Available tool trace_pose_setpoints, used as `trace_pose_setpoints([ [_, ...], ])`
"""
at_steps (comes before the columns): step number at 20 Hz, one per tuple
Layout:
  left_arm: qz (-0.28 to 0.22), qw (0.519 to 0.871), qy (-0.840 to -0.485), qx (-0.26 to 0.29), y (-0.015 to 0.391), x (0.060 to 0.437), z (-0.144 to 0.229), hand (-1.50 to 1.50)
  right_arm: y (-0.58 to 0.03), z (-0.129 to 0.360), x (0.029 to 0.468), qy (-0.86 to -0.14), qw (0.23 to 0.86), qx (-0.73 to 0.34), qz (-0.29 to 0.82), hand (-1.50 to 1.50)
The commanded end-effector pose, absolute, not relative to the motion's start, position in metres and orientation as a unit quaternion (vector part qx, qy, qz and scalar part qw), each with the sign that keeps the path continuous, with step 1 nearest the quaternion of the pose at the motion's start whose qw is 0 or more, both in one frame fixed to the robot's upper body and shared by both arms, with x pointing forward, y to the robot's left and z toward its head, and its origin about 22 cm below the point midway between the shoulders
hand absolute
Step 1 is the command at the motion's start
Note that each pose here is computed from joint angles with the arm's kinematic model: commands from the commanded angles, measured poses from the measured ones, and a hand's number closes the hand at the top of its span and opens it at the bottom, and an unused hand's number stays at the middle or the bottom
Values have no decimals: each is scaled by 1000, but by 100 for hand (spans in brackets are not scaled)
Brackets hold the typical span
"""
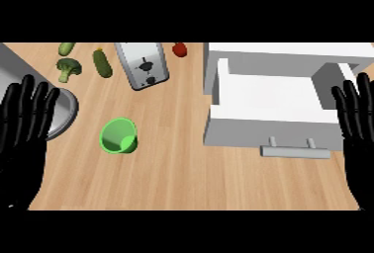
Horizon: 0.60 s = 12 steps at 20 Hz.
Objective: Pick up the cup, place it into the drawer and close the drawer
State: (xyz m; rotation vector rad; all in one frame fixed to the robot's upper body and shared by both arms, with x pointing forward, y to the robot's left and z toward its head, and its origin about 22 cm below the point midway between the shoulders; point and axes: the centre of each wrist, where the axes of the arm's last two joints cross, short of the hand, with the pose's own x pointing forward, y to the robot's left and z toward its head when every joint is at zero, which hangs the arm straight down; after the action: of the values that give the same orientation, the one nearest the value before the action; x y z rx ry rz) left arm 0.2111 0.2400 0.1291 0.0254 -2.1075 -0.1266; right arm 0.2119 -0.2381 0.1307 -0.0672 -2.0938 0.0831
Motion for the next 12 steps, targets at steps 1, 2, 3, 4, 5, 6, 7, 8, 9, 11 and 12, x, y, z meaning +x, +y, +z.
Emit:
trace_pose_setpoints([
  [1, -71, 487, -870, -39, 253, 216, 125, -150, -221, 121, 222, -864, 500, -26, 46, -150],
  [2, -100, 486, -864, -90, 258, 223, 125, -150, -242, 135, 217, -873, 485, -19, 42, -150],
  [3, -133, 470, -860, -147, 246, 226, 124, -150, -227, 129, 214, -870, 490, -9, 54, -150],
  [4, -166, 470, -846, -189, 247, 231, 128, -150, -232, 132, 216, -872, 487, -11, 54, -150],
  [5, -195, 460, -833, -236, 242, 230, 127, -150, -229, 137, 216, -875, 481, -7, 50, -150],
  [6, -222, 444, -823, -275, 243, 231, 129, -150, -231, 136, 215, -879, 474, -2, 48, -150],
  [7, -168, 549, -766, -288, 249, 231, 93, -150, -223, 120, 217, -841, 532, 28, 100, -150],
  [8, -159, 555, -760, -299, 264, 237, 89, -150, -226, 122, 220, -839, 534, 30, 101, -150],
  [9, -162, 552, -758, -308, 278, 243, 95, -150, -229, 127, 220, -835, 539, 24, 109, -150],
  [11, -168, 554, -747, -327, 303, 254, 91, -150, -219, 127, 223, -828, 548, 36, 111, -150],
  [12, -155, 556, -750, -322, 319, 268, 86, -150, -231, 131, 227, -834, 540, 35, 110, -150],
])
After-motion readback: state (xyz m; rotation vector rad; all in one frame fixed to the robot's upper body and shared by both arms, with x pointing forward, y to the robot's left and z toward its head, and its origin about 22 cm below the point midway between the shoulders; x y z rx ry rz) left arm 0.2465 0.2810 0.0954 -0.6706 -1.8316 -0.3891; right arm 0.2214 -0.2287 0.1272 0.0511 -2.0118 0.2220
